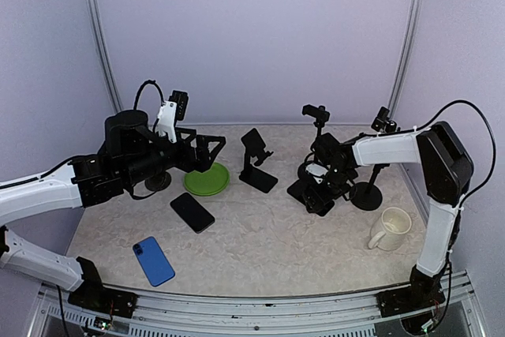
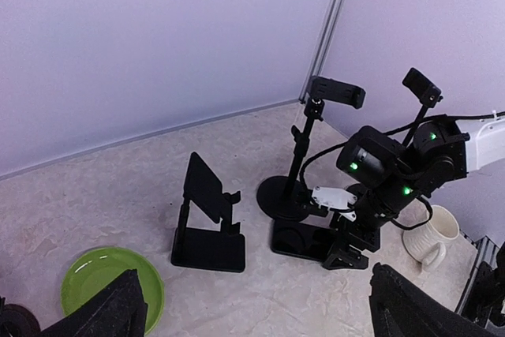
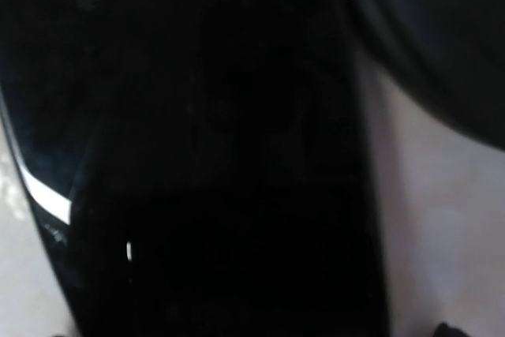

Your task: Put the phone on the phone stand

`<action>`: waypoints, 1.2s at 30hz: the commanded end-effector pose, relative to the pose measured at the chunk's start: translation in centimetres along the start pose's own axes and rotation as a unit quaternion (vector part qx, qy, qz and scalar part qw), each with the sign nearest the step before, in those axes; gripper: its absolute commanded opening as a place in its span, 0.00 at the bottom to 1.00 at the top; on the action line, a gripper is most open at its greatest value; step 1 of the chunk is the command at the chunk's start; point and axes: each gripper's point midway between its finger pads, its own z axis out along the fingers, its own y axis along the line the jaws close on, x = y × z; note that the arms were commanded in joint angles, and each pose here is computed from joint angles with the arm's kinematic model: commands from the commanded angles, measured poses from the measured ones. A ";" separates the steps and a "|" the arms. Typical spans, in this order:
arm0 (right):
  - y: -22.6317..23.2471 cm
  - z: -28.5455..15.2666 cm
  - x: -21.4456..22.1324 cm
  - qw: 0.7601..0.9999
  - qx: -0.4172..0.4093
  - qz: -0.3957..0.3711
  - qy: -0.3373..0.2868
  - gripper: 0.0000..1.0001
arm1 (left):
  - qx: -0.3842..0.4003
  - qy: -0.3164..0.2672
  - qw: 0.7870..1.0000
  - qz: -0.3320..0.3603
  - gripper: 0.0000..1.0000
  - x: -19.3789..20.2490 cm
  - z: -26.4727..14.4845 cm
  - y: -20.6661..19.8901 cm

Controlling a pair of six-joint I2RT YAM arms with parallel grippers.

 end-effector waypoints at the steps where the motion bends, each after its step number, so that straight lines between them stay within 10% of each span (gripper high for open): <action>1: 0.3 0.9 -0.5 1.000 -0.029 0.004 0.006 1.00 | 0.036 -0.013 0.999 -0.015 0.95 -0.8 -0.3 -1.4; 36: 14.8 -3.0 3.7 0.984 -0.089 -0.153 0.017 0.56 | 0.021 0.031 0.999 -0.025 0.94 2.1 -0.5 -0.6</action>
